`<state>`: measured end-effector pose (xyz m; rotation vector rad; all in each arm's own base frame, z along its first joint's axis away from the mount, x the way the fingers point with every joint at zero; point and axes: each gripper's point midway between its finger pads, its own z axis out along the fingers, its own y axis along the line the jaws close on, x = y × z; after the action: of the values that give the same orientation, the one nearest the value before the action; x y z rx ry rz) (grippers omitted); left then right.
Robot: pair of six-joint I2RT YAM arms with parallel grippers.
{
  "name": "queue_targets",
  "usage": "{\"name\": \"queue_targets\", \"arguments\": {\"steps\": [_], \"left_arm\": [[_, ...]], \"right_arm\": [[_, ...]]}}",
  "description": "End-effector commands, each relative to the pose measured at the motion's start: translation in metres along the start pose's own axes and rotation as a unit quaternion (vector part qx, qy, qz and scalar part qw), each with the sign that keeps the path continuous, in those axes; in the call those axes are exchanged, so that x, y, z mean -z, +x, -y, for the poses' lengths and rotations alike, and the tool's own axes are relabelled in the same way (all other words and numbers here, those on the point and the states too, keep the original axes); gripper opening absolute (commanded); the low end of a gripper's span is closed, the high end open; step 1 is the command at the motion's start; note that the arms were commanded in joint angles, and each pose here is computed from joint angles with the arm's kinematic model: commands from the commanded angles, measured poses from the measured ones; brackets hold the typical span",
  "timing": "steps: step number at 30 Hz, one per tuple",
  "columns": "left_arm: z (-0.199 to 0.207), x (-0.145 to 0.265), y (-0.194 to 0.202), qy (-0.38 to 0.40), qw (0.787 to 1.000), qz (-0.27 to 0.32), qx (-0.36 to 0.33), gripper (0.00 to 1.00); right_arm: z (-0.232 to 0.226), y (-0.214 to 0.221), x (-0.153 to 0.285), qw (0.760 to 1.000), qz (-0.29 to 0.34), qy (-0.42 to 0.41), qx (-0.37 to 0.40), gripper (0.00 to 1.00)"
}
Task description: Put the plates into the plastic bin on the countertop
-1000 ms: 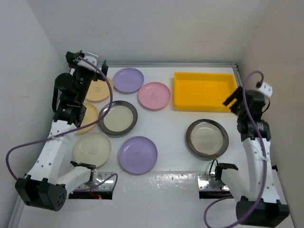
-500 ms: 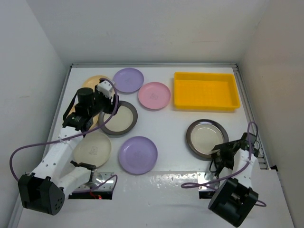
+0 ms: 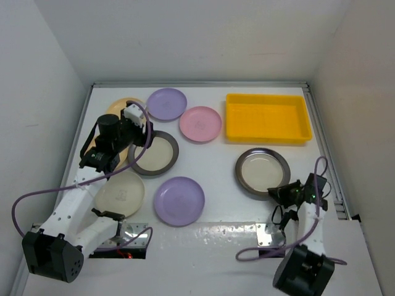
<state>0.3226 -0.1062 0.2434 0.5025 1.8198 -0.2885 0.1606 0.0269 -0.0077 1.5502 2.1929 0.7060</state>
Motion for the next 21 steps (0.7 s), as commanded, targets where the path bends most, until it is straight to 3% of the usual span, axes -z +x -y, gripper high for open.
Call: {"name": "queue_targets", "arguments": {"steps": [1,3,5,11,12,15,16,17,19,20,21], "left_arm": [[0.004,-0.001,-0.020,0.005,1.000,0.030,-0.006,0.71],[0.003,-0.007,-0.016,0.005,1.000,0.025,-0.004,0.71],[0.003,-0.012,-0.018,0.009,1.000,0.029,-0.005,0.71],[0.000,-0.033,-0.033,0.021,0.999,0.037,-0.002,0.69],[-0.002,-0.035,-0.035,0.022,0.999,0.037,-0.001,0.69],[-0.009,-0.045,-0.035,0.020,1.000,0.019,0.001,0.68],[-0.011,-0.047,-0.032,0.017,1.000,0.008,0.004,0.68],[-0.015,-0.049,-0.039,0.010,1.000,0.010,-0.003,0.68],[-0.017,-0.057,-0.036,0.012,1.000,-0.004,-0.005,0.68],[-0.023,-0.058,-0.040,-0.001,1.000,-0.008,-0.010,0.68],[-0.031,-0.059,-0.039,-0.012,1.000,-0.014,-0.007,0.68]], "right_arm": [[0.005,0.026,0.018,0.997,-0.036,0.040,0.063,0.00],[-0.029,0.026,0.039,0.987,-0.022,0.019,0.160,0.00],[-0.047,0.027,0.056,0.978,-0.019,0.026,0.204,0.00],[-0.161,0.066,0.085,0.917,-0.048,-0.079,0.387,0.00],[-0.202,0.067,0.100,0.908,-0.033,-0.123,0.399,0.00],[-0.263,0.058,0.104,0.896,-0.032,-0.183,0.403,0.00],[-0.289,0.029,0.105,0.904,-0.004,-0.198,0.378,0.00],[-0.309,0.026,0.116,0.896,-0.009,-0.229,0.381,0.00],[-0.341,-0.029,0.099,0.907,0.014,-0.238,0.346,0.00],[-0.349,-0.040,0.098,0.905,0.016,-0.250,0.345,0.00],[-0.345,-0.068,0.078,0.919,0.017,-0.230,0.319,0.00]]}}
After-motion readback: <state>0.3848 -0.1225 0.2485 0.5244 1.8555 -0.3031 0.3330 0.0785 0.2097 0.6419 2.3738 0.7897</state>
